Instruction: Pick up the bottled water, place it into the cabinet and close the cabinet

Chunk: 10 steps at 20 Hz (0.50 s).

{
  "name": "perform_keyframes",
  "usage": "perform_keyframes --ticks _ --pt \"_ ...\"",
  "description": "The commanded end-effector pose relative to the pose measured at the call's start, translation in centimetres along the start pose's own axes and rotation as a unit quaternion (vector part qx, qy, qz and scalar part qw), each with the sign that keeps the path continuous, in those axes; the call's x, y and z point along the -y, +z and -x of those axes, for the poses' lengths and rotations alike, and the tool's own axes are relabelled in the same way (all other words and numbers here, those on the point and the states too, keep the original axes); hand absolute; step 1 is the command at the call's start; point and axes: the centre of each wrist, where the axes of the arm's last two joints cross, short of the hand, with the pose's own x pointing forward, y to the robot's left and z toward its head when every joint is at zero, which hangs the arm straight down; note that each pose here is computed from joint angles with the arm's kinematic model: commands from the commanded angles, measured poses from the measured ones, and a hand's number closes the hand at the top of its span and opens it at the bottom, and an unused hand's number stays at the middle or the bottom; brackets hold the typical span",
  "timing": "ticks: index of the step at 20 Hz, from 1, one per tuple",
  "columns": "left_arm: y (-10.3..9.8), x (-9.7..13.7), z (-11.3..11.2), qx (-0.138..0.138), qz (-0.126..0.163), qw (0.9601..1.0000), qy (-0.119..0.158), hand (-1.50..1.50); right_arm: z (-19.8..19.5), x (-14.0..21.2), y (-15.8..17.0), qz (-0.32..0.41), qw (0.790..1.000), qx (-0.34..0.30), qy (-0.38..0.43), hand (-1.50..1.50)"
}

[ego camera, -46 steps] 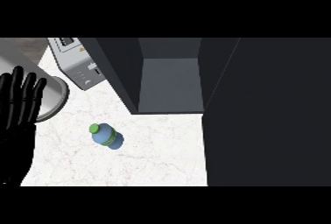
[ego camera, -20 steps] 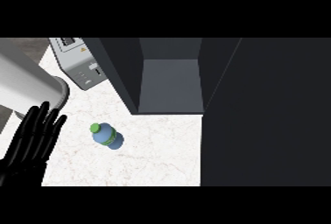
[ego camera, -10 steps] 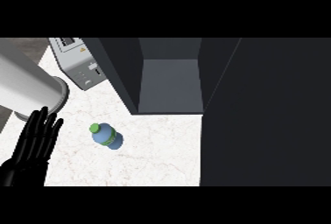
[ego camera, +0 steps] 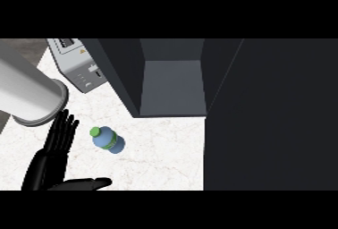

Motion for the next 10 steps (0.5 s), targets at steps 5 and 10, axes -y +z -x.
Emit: perform_keyframes --ticks 5,10 --pt "0.3 -1.2 6.4 -0.014 -0.016 0.9998 0.007 -1.5 -2.9 -1.0 2.1 0.009 1.0 0.025 0.003 -1.5" --pt "-2.0 -2.8 9.6 -0.014 -0.048 0.9986 0.016 -1.5 -3.7 -0.6 2.4 -0.012 1.0 0.022 0.013 -1.5"
